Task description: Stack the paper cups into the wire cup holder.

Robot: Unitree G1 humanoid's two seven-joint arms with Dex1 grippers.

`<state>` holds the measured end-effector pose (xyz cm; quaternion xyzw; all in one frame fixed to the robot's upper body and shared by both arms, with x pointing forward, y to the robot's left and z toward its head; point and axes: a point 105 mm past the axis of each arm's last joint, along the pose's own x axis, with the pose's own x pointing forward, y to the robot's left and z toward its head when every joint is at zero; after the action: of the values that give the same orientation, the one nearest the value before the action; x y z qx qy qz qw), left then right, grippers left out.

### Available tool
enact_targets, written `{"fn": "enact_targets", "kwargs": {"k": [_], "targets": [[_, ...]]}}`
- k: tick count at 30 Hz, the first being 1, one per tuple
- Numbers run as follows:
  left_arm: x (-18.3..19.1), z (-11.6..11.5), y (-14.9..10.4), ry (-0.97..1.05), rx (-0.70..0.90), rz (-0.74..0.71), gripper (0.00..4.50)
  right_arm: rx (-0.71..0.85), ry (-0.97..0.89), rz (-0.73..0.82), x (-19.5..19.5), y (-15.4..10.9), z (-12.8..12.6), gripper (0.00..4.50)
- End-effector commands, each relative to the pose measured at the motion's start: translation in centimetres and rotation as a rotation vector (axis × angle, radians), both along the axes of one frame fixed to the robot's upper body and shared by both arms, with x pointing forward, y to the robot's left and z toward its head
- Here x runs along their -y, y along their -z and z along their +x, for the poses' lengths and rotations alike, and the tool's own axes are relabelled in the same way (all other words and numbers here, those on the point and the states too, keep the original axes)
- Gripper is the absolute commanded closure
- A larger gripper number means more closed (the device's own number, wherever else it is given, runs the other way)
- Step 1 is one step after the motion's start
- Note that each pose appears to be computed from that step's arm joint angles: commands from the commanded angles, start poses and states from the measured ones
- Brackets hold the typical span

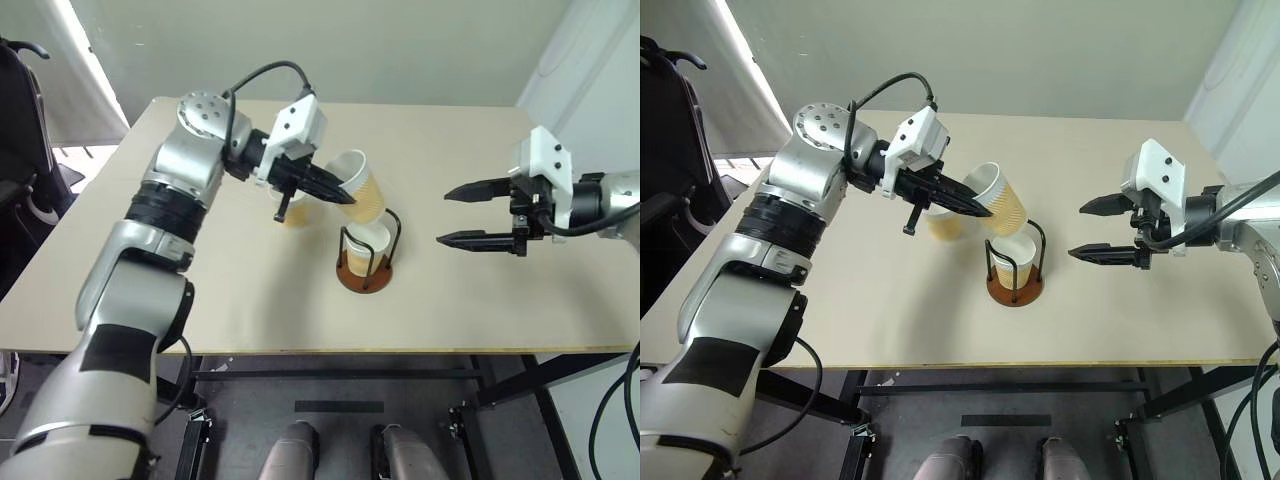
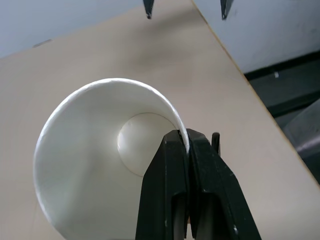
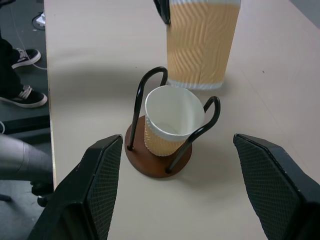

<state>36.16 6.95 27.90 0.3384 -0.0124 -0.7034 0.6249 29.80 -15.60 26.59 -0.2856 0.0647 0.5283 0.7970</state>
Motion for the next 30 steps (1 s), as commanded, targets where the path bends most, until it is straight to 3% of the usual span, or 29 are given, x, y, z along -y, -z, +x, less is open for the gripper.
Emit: {"fn": "enact_targets", "kwargs": {"k": [1,22,30], "targets": [[0.1,-0.2,0.0,0.036,0.035,0.016,4.49,0.056,0.000,0.017,0.0,-1.3,-0.4,0.92],[0.6,-0.4,1.9,0.052,0.004,0.065,4.49,0.069,0.018,0.032,0.1,-1.3,-0.3,0.92],[1.0,-0.1,1.5,0.058,0.022,0.115,4.49,0.067,0.022,0.030,0.1,-1.3,-0.2,0.92]]}}
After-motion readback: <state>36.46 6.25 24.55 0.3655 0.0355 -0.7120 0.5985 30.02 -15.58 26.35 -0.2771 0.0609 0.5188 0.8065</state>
